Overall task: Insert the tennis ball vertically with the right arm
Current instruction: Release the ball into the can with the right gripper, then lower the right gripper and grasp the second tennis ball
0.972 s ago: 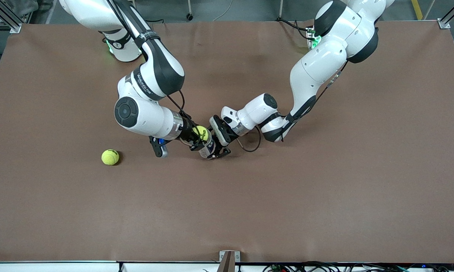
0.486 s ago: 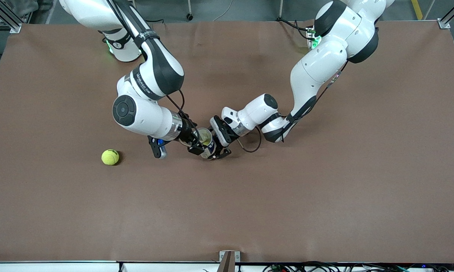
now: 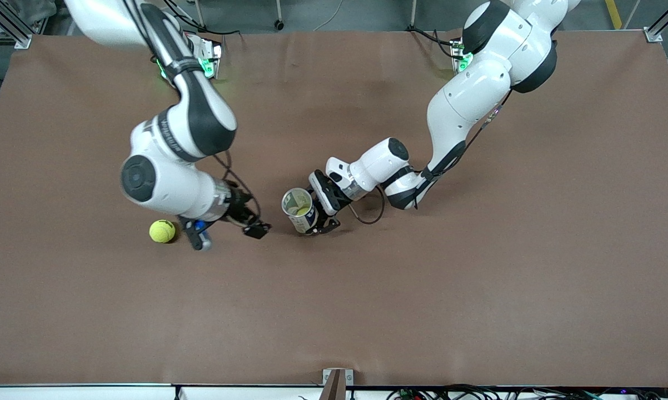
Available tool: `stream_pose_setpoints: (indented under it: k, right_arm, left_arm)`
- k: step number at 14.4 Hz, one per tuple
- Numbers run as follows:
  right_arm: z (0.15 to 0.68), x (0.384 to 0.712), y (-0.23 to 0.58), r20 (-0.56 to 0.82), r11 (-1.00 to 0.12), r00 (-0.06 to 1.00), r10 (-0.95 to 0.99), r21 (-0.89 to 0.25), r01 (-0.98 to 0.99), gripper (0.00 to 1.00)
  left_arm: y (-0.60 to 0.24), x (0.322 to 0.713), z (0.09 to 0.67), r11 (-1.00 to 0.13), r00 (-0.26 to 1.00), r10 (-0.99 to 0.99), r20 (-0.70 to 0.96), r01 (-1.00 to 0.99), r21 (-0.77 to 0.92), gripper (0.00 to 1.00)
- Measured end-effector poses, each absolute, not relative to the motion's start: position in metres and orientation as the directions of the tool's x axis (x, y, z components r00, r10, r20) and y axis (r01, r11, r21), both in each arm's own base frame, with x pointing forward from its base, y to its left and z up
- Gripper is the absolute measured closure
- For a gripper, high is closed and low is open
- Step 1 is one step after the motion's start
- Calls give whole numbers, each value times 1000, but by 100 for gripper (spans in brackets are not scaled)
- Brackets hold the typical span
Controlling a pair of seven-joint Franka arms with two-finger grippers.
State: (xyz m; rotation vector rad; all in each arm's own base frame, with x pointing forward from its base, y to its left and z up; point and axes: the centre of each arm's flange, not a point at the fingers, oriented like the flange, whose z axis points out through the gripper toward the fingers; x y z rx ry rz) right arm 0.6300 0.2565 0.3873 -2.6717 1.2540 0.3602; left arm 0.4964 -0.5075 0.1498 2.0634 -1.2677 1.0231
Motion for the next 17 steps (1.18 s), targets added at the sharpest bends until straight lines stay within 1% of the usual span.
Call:
stream_pose_setpoints:
  k: [3, 4, 7, 10, 14, 17]
  right_arm:
    - [382, 637, 204, -217, -766, 747, -628, 3, -643, 0]
    - [376, 637, 190, -210, -801, 782, -587, 11, -598, 0]
    - [355, 638, 127, -206, -885, 867, -454, -10, -465, 0]
    - [327, 625, 83, -125, -928, 921, -369, -7, -373, 0]
    - [282, 590, 80, -30, -959, 959, -281, -29, -282, 0]
    - [256, 575, 65, 41, -981, 980, -194, 8, -194, 0]
  left_arm:
    - [-508, 496, 150, -436, 280, -517, 809, -900, 33, 23]
    - [-507, 496, 150, -436, 280, -517, 809, -899, 33, 19]
    - [-507, 497, 150, -436, 279, -516, 810, -899, 32, 18]
    - [-507, 497, 150, -436, 278, -515, 811, -899, 31, 18]
    - [-507, 497, 151, -436, 278, -515, 811, -899, 31, 19]
    - [-507, 497, 151, -436, 277, -515, 811, -899, 31, 19]
